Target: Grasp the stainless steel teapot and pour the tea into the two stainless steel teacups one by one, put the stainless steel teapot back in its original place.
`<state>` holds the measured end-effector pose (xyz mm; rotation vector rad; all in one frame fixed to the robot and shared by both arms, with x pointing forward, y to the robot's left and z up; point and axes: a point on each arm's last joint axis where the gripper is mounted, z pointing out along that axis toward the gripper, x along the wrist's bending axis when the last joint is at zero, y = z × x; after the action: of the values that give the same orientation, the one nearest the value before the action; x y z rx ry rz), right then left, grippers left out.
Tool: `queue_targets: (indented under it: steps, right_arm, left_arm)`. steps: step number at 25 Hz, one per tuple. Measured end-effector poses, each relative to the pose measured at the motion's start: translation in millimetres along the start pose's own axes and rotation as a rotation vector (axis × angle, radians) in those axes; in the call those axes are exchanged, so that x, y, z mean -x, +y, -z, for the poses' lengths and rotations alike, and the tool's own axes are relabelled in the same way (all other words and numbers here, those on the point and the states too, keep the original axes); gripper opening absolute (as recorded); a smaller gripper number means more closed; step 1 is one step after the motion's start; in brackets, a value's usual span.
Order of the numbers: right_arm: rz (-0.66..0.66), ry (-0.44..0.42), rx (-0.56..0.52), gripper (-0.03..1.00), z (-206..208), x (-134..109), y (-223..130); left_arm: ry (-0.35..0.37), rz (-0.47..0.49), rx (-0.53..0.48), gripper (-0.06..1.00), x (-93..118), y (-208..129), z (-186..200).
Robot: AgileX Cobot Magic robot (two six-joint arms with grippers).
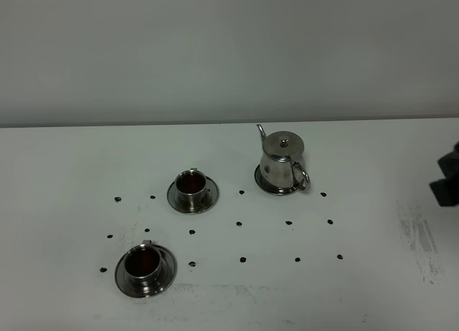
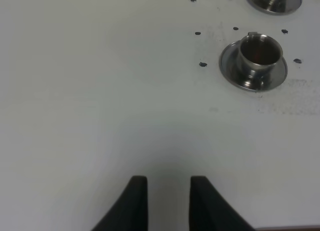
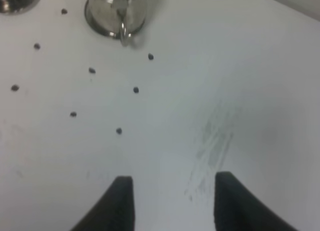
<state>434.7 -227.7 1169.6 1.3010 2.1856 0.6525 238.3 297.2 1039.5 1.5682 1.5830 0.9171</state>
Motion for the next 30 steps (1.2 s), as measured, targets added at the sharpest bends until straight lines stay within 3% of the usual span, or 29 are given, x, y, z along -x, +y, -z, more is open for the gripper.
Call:
queue_targets:
  steps: [10, 17, 26, 30]
  right_arm:
    - [-0.039, -0.025, 0.135, 0.29, 89, 2, -62]
    - [-0.172, -0.125, 0.237, 0.24, 124, 7, -100]
    - [-0.309, -0.053, 0.197, 0.23, 93, -23, -164]
    - [-0.346, -0.06, 0.138, 0.23, 68, -32, -191]
  left_arm:
    - [0.0, 0.0, 0.0, 0.24, 0, 0, 0]
    - [0.0, 0.0, 0.0, 0.24, 0, 0, 0]
    - [0.0, 0.0, 0.0, 0.24, 0, 0, 0]
    - [0.0, 0.0, 0.0, 0.24, 0, 0, 0]
